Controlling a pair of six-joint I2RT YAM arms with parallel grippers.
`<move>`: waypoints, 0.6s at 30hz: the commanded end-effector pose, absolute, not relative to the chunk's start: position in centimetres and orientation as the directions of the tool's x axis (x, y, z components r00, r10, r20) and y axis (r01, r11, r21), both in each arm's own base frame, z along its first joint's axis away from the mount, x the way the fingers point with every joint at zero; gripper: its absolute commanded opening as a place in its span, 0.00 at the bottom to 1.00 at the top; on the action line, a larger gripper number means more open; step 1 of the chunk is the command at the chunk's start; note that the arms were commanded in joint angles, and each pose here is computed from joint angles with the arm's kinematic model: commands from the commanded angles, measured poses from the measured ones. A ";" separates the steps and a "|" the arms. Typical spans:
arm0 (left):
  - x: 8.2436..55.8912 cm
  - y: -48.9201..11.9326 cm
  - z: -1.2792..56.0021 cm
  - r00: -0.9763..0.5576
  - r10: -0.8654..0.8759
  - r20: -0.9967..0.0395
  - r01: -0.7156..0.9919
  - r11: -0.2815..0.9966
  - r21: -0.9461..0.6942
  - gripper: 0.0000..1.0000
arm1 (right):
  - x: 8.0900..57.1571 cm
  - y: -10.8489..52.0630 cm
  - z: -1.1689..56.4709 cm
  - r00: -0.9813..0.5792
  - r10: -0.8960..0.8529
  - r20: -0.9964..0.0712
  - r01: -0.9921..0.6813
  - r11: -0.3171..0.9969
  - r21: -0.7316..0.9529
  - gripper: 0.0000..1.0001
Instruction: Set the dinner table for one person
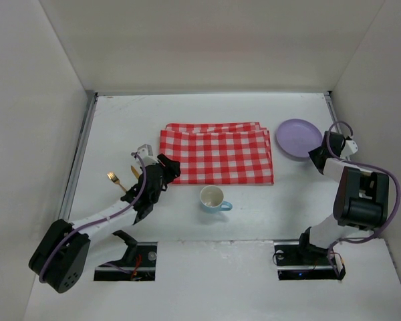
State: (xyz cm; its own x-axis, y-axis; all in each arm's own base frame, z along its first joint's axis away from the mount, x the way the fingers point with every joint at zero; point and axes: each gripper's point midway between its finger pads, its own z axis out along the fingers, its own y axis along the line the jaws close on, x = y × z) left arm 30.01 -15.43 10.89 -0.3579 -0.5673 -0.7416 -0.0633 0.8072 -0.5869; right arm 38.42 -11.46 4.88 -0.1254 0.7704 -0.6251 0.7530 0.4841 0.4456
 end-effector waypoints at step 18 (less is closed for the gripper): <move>30.8 -13.8 11.9 -0.290 -0.639 -0.713 -0.084 0.759 -0.646 0.49 | 39.2 -12.6 6.3 -0.145 0.734 -0.663 0.764 0.509 0.396 0.29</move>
State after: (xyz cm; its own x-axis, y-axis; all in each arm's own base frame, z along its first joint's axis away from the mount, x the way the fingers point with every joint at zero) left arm 30.49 -13.85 10.54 -0.3313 -0.6039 -0.7250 -0.1087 0.7877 -0.6064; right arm 38.72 -11.75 4.55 -0.1697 0.7585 -0.6291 0.7664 0.5029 0.3996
